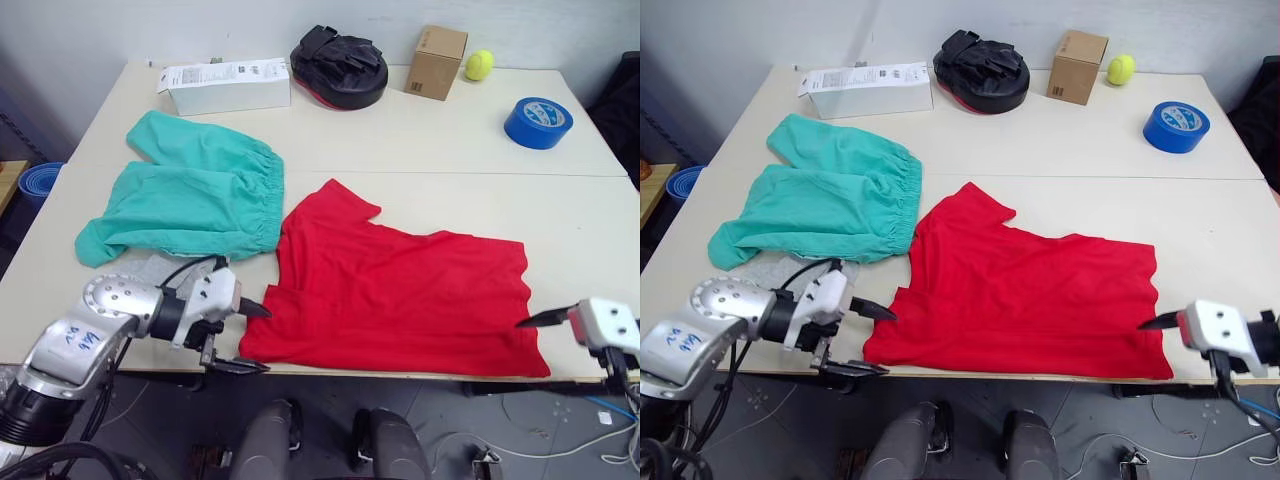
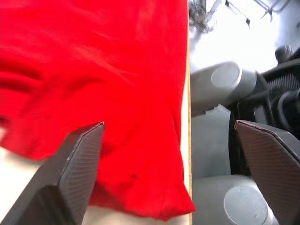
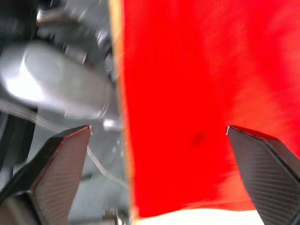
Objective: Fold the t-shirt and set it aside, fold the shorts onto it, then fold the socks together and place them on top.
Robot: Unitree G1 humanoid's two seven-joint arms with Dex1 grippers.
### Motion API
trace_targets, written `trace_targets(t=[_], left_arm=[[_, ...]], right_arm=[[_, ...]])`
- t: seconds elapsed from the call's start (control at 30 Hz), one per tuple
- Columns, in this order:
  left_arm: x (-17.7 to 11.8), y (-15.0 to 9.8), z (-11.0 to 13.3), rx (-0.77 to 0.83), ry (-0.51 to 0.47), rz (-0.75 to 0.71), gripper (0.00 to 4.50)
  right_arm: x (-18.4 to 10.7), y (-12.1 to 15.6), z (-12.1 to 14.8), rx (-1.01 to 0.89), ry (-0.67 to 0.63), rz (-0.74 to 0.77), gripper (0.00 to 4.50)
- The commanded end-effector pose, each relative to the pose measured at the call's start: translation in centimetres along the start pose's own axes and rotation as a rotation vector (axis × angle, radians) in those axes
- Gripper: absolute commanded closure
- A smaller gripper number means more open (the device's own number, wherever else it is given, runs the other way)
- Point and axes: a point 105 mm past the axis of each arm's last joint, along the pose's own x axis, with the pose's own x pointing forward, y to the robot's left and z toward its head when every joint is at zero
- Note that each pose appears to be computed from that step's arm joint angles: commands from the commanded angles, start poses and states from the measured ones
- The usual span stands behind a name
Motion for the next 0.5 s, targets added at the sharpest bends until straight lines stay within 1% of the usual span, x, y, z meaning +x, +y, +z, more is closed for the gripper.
trace_targets(t=[0.03, 0.17, 0.27, 0.4, 0.5], left_arm=[[-1.6, 2.1, 2.5, -0.061, -0.099, 0.055, 0.02], [-1.9, 6.3, 5.6, -0.154, -0.197, 0.131, 0.02], [-1.2, 10.0, 6.5, -0.215, -0.197, 0.214, 0.02], [0.1, 13.7, 7.4, -0.259, -0.18, 0.251, 0.02], [0.7, 15.8, 8.4, -0.275, -0.18, 0.28, 0.02]], right_arm=[[-1.2, -1.5, 2.8, 0.084, -0.099, -0.035, 0.0], [-0.7, -4.5, 3.7, 0.149, -0.159, -0.144, 0.0], [0.3, -6.7, 3.6, 0.191, -0.156, -0.217, 0.0], [1.2, -8.7, 3.0, 0.245, -0.127, -0.267, 0.0], [1.5, -10.3, 3.0, 0.275, -0.129, -0.323, 0.0]])
